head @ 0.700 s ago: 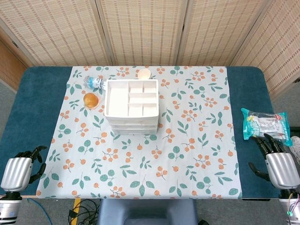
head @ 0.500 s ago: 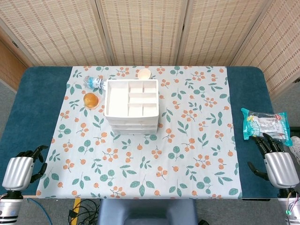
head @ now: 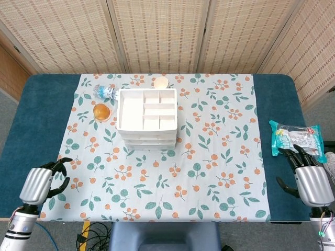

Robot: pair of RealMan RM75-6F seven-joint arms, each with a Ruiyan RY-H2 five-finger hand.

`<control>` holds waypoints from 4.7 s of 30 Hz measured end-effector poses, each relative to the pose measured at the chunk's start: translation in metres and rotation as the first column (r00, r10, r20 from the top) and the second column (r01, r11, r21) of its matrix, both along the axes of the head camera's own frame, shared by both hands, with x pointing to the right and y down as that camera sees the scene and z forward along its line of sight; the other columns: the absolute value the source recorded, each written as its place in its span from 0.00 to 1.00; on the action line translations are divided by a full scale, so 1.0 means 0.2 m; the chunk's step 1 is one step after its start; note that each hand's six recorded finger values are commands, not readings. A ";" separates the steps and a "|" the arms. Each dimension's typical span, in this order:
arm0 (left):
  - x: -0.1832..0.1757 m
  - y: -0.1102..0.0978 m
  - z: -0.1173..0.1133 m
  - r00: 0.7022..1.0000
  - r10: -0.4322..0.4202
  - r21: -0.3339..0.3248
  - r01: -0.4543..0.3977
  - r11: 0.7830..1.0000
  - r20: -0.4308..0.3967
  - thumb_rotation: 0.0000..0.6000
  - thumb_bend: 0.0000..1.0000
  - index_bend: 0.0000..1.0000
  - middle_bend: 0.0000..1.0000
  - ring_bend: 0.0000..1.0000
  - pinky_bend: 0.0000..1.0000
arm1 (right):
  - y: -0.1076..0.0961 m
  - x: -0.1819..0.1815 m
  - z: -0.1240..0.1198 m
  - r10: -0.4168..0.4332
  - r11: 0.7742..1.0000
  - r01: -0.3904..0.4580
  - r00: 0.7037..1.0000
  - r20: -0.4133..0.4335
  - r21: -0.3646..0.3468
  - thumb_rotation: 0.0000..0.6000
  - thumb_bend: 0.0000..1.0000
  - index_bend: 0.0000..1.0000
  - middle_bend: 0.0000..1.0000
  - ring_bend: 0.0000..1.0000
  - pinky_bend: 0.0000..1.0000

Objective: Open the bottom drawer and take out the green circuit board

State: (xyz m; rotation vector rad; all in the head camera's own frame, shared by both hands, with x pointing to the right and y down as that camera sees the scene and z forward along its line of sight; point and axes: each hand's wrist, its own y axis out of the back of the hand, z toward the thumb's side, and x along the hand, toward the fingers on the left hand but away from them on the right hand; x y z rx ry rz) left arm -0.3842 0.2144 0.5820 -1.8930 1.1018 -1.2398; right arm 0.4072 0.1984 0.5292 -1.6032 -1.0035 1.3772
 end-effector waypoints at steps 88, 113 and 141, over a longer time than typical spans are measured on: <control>1.27 -0.16 0.81 0.684 -0.480 -0.610 0.063 0.790 -0.550 1.00 0.44 0.03 0.94 1.00 1.00 | -0.05 0.13 0.02 0.082 0.997 -0.083 0.995 -0.053 -0.010 1.00 0.29 0.14 0.22 0.13 0.21; 1.27 -0.20 0.81 0.621 -0.537 -0.651 0.056 0.757 -0.571 1.00 0.45 0.15 0.92 0.99 1.00 | -0.05 0.11 0.00 0.081 0.997 -0.082 0.995 -0.060 0.000 1.00 0.29 0.14 0.22 0.13 0.21; 1.25 -0.11 0.77 0.594 -0.536 -0.660 0.010 0.751 -0.600 1.00 0.45 0.17 0.92 0.99 1.00 | -0.05 0.09 0.01 0.076 0.997 -0.076 0.995 -0.069 -0.007 1.00 0.29 0.14 0.22 0.13 0.21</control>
